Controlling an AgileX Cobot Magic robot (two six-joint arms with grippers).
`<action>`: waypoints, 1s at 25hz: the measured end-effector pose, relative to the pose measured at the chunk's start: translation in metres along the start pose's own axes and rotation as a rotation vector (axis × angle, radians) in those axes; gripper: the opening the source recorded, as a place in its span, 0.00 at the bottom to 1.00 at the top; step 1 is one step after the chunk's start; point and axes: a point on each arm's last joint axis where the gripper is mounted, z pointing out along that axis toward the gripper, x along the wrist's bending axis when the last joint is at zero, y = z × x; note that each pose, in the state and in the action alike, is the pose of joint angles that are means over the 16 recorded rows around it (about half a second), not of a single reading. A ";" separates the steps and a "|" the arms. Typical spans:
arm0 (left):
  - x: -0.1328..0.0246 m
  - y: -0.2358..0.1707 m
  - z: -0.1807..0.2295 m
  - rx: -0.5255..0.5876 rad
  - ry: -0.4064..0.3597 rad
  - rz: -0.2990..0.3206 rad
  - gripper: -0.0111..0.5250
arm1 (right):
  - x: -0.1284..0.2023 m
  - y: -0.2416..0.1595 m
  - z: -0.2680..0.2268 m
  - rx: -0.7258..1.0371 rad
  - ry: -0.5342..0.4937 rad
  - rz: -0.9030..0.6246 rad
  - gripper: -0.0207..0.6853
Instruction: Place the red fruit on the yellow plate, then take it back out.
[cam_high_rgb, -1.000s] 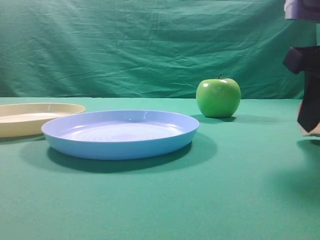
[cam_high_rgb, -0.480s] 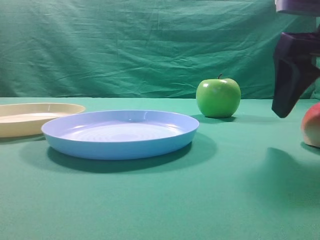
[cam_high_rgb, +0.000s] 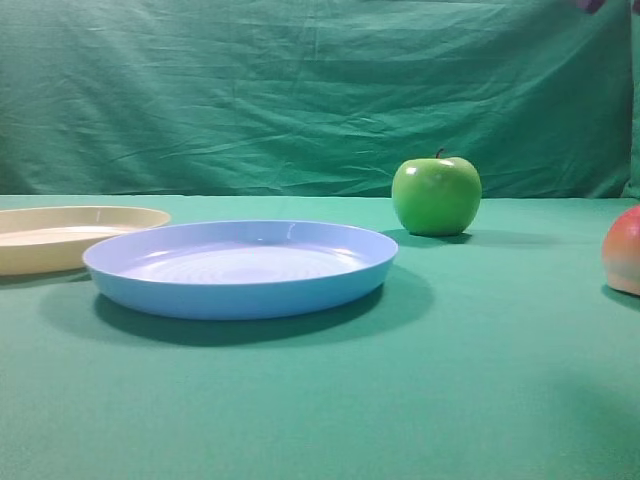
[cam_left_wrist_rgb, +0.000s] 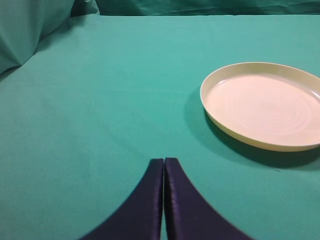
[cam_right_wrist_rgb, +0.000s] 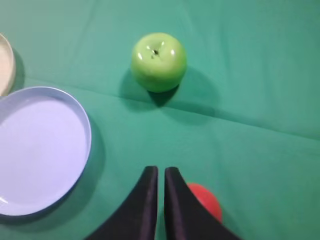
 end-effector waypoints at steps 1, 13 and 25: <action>0.000 0.000 0.000 0.000 0.000 0.000 0.02 | 0.001 -0.002 -0.009 -0.013 0.008 0.003 0.08; 0.000 0.000 0.000 0.000 0.000 0.000 0.02 | 0.014 -0.042 -0.082 -0.007 0.098 0.014 0.03; 0.000 0.000 0.000 0.000 0.000 0.000 0.02 | 0.014 -0.063 -0.110 -0.112 0.080 0.001 0.03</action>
